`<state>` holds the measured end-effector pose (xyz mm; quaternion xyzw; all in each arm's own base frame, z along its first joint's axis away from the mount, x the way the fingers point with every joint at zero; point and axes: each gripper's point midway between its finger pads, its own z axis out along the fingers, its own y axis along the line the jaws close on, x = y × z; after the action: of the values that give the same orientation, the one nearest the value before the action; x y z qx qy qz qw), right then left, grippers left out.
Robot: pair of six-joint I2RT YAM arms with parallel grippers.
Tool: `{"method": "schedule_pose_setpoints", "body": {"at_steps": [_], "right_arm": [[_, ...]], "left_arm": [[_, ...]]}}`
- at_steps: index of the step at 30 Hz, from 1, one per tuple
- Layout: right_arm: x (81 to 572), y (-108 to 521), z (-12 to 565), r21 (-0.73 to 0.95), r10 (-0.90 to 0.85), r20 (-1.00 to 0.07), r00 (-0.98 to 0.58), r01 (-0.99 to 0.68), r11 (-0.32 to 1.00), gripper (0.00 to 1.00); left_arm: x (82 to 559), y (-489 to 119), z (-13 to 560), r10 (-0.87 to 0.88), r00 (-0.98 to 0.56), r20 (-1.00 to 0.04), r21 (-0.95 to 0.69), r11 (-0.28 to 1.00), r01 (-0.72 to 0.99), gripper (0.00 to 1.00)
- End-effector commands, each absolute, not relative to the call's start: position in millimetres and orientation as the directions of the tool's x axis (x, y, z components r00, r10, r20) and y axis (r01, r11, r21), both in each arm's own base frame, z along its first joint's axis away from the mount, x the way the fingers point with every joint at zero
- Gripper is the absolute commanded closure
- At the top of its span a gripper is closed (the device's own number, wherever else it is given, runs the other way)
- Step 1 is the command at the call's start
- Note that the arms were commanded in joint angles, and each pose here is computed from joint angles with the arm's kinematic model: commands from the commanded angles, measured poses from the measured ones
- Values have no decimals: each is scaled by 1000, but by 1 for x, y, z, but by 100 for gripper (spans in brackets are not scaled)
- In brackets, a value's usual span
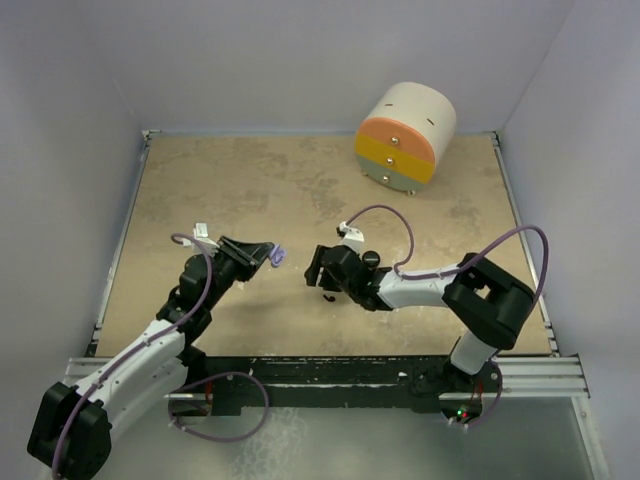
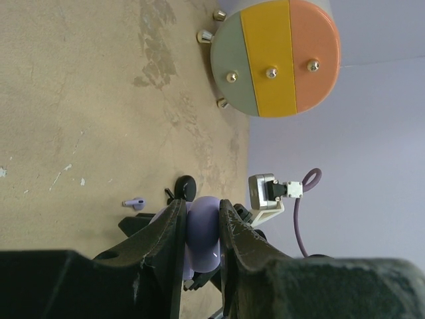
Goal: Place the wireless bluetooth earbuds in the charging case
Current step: Pick up the earbud from the center of the board.
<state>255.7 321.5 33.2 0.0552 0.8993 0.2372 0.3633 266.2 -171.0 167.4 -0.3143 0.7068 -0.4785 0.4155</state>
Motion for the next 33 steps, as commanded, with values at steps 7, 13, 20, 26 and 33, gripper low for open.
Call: {"method": "schedule_pose_setpoints", "body": {"at_steps": [7,13,20,26,33], "right_arm": [[278,295,19,421,269,-647,-714,-41,906,30],[284,300,20,412,246,-660,-709,-68,909,30],[280,280,10,287,165,-676,-718,-51,956,30],[268,264,-1,96,-2,-665,-747,-87,992,33],[265,260,-8,-8,-123,-644,-755,-155,988,38]], "left_arm": [[273,-168,193,-847,-419,-326,-935,353,13,100],[274,-167,189,-846,-413,-336,-930,368,2,100],[274,-166,185,-844,-413,-342,-926,378,-5,100],[274,-165,183,-844,-413,-343,-925,379,-6,100],[272,-165,183,-844,-414,-341,-926,376,-5,100]]}}
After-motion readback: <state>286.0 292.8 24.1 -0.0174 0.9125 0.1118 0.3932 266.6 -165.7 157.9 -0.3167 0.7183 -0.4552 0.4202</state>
